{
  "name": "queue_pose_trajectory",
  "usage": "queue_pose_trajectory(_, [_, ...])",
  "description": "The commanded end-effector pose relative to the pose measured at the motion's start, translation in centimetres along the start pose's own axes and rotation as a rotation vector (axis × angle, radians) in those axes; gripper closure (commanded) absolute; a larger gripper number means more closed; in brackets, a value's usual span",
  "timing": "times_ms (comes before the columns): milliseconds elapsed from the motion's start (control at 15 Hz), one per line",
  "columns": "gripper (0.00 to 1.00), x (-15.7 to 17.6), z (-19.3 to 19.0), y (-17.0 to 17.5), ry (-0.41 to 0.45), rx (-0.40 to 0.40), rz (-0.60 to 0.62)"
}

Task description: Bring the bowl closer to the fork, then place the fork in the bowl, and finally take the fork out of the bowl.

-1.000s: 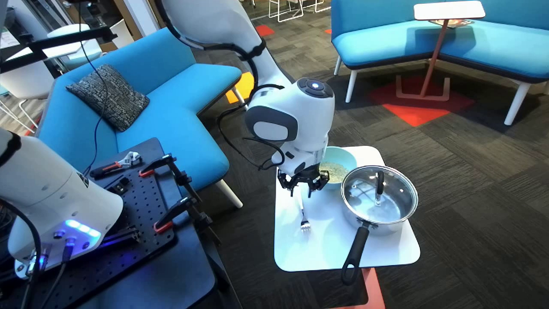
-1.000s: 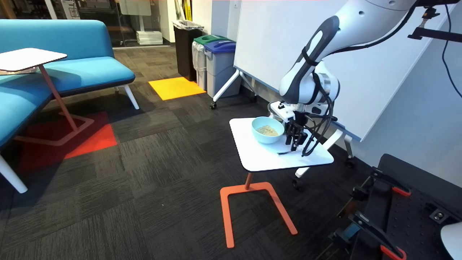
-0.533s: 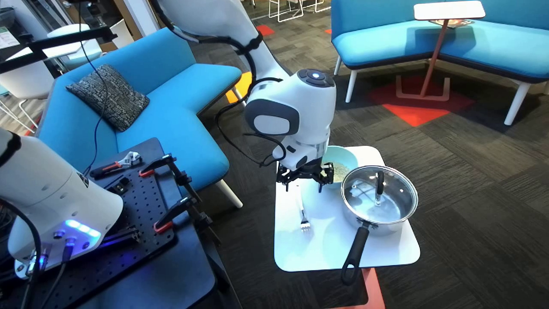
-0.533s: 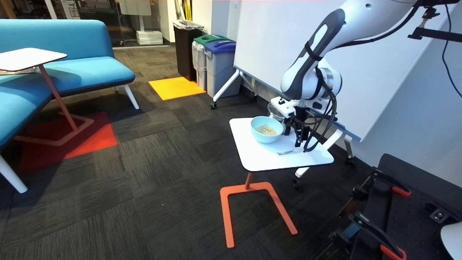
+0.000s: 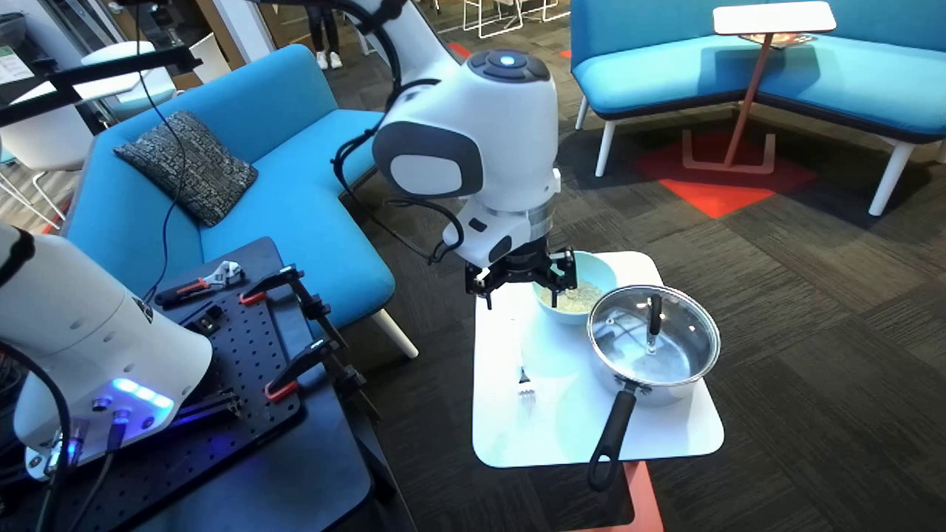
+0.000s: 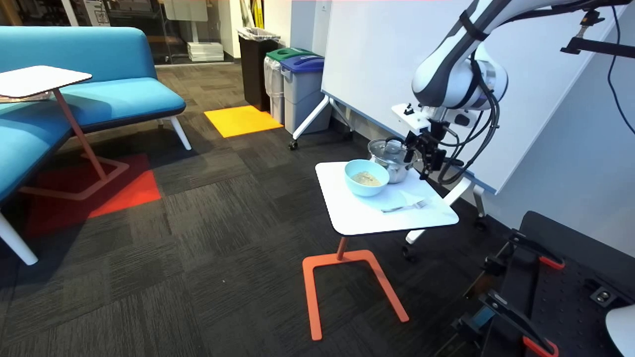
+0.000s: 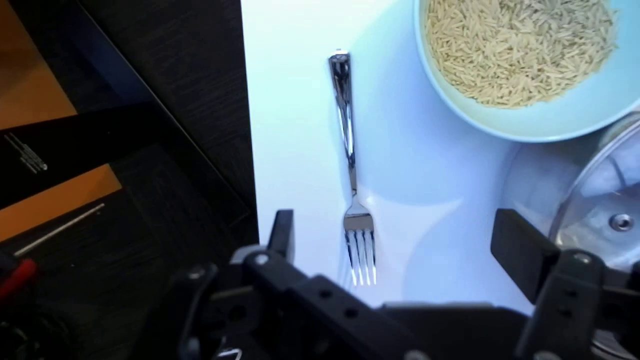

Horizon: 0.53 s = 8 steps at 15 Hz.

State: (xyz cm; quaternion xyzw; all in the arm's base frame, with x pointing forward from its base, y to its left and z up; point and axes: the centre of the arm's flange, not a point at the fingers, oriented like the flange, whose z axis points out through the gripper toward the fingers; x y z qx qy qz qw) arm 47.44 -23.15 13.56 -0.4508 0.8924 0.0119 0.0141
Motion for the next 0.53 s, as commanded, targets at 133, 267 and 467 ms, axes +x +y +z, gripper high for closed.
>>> queue_pose_trajectory(133, [0.0,1.7,-6.0,3.1,-0.1,0.078,-0.036])
queue_pose_trajectory(267, [0.0,1.7,-6.7,3.4,-0.13,0.085,-0.055])
queue_pose_trajectory(467, [0.0,1.4,-6.2,2.3,-0.114,0.074,-0.054])
